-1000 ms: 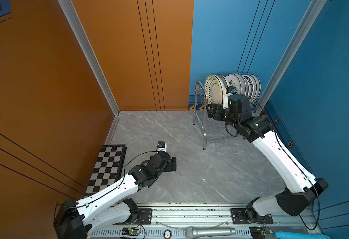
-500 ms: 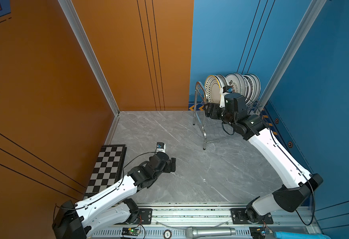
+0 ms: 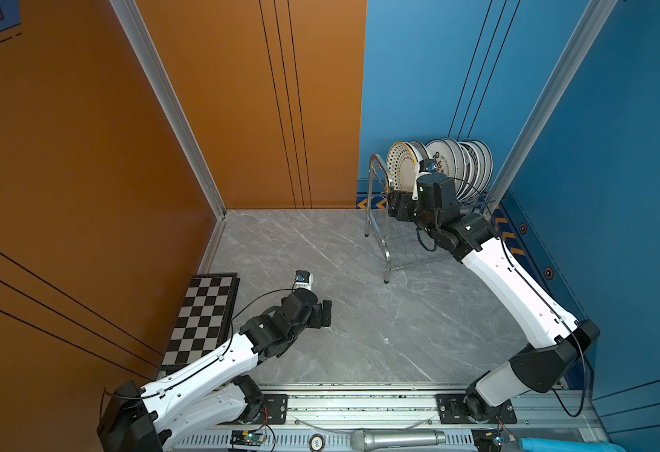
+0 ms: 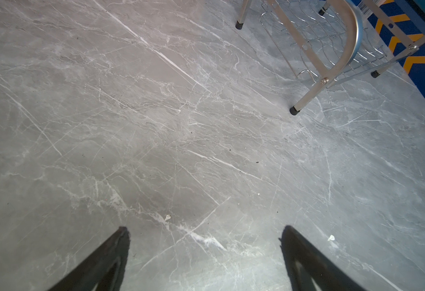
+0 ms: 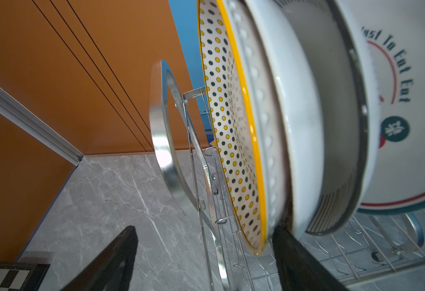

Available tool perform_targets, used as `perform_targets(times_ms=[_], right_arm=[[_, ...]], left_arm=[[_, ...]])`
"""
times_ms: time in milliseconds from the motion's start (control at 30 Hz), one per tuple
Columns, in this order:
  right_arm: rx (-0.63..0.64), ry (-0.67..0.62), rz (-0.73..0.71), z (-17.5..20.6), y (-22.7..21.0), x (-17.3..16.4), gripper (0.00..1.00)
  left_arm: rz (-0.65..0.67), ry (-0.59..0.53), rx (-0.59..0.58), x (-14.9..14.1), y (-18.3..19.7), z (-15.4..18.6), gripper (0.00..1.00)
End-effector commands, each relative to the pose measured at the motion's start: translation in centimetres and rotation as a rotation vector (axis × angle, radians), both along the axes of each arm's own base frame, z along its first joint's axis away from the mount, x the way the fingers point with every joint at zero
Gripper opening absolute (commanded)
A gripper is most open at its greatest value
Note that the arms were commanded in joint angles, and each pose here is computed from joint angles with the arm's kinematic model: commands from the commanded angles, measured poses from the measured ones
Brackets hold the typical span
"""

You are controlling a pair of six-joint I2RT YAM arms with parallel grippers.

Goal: Unload the plates from the dish rack
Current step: Pick up the plate from the dish rack.

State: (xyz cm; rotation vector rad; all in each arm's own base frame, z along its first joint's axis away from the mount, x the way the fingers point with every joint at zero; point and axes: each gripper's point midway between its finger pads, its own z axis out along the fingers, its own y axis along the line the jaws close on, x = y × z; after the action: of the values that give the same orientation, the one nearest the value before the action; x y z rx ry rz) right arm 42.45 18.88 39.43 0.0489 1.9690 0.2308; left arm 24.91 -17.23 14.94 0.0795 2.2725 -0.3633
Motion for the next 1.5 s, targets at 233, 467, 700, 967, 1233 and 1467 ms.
perform_targets(times_ms=[233,467,700,967,1233,1467], right_arm=[[-0.159,-0.077,-0.142,1.0,-1.0,1.7,0.78],[-0.176,-0.101,-0.172,1.1,-0.9,2.4,0.70],[-0.226,-0.118,-0.202,1.1,-1.0,3.0,0.59],[-0.344,-0.152,-0.235,0.9,-0.4,3.5,0.52],[-0.414,-0.167,-0.285,0.6,-0.4,4.0,0.46],[-0.444,-0.167,-0.298,0.3,-0.8,4.3,0.38]], left_arm=[[-0.017,-0.009,-0.017,0.0,-0.2,0.1,0.95],[-0.025,-0.008,-0.018,-0.1,-0.2,-0.1,0.95],[-0.030,-0.011,-0.021,-0.1,-0.3,-0.1,0.95],[-0.030,-0.013,-0.021,0.0,-0.3,-0.1,0.95],[-0.029,-0.015,-0.021,0.0,-0.3,0.0,0.95],[-0.028,-0.019,-0.024,0.1,-0.4,0.1,0.95]])
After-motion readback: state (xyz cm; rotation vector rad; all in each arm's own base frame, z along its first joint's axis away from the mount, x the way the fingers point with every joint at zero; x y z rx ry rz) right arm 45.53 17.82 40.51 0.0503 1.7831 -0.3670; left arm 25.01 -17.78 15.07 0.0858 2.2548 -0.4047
